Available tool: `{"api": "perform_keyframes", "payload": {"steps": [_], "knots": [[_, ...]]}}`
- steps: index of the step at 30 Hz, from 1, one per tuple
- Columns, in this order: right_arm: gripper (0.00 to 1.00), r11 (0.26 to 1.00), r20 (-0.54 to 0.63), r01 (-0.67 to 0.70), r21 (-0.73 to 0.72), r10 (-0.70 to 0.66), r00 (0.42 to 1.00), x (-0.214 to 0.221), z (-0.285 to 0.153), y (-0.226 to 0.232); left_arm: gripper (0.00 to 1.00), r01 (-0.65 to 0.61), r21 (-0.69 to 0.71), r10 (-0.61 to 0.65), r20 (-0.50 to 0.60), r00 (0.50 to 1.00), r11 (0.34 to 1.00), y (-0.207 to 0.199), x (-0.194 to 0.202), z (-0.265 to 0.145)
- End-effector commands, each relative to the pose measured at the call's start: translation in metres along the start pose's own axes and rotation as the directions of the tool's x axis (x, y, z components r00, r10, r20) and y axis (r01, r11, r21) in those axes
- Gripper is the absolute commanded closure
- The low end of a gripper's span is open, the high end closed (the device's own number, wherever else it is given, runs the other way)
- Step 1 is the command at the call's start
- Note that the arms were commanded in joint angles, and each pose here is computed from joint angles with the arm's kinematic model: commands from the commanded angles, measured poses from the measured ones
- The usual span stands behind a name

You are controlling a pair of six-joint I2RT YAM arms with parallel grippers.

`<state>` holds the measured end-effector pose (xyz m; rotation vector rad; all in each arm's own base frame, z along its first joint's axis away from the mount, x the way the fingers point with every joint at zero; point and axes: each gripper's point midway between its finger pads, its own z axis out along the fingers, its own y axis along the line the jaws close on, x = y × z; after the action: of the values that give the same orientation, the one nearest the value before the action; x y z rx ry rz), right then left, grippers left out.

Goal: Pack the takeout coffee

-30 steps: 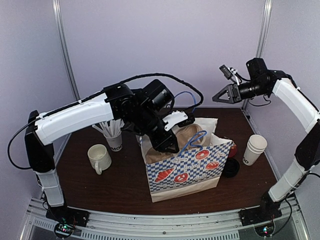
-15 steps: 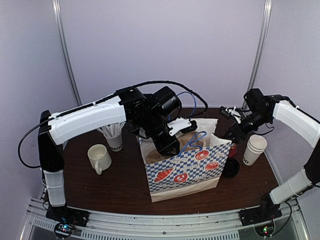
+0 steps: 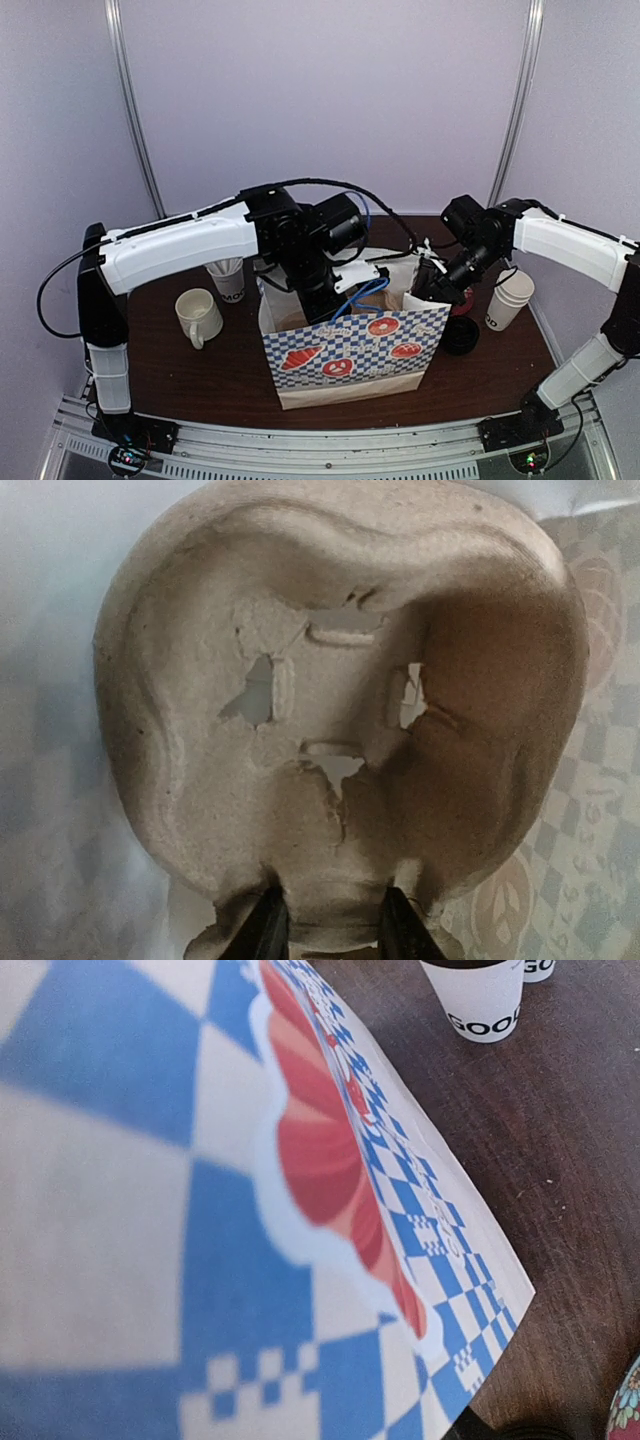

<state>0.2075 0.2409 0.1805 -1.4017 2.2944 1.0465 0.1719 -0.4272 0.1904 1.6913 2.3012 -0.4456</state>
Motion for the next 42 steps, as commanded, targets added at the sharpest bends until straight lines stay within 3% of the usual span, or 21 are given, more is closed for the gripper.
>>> {"api": "perform_keyframes", "payload": {"steps": [1,17,31,36,42], "knots": [[0.48,0.999,-0.012,-0.009,-0.046,0.009,1.000,-0.007,0.002,0.006,0.76,0.005,-0.039,-0.008,-0.080,0.997,0.999,0.001,0.029,-0.002],[0.43,0.999,0.037,-0.039,0.035,0.038,0.999,-0.005,-0.028,-0.007,0.75,-0.065,0.011,0.066,-0.167,0.984,0.998,0.001,0.039,0.045],[0.41,0.998,0.055,-0.044,0.053,0.041,0.998,-0.006,-0.033,-0.008,0.69,-0.036,0.033,0.043,-0.236,0.971,0.999,0.002,0.061,0.083],[0.41,0.997,0.058,-0.039,0.059,0.036,0.998,-0.007,-0.034,-0.007,0.64,-0.031,0.038,0.039,-0.242,0.969,0.999,0.003,0.066,0.092],[0.40,0.997,0.057,-0.035,0.071,0.031,0.998,-0.006,-0.037,-0.006,0.48,-0.035,0.025,0.040,-0.235,0.971,0.999,0.003,0.066,0.085]]}}
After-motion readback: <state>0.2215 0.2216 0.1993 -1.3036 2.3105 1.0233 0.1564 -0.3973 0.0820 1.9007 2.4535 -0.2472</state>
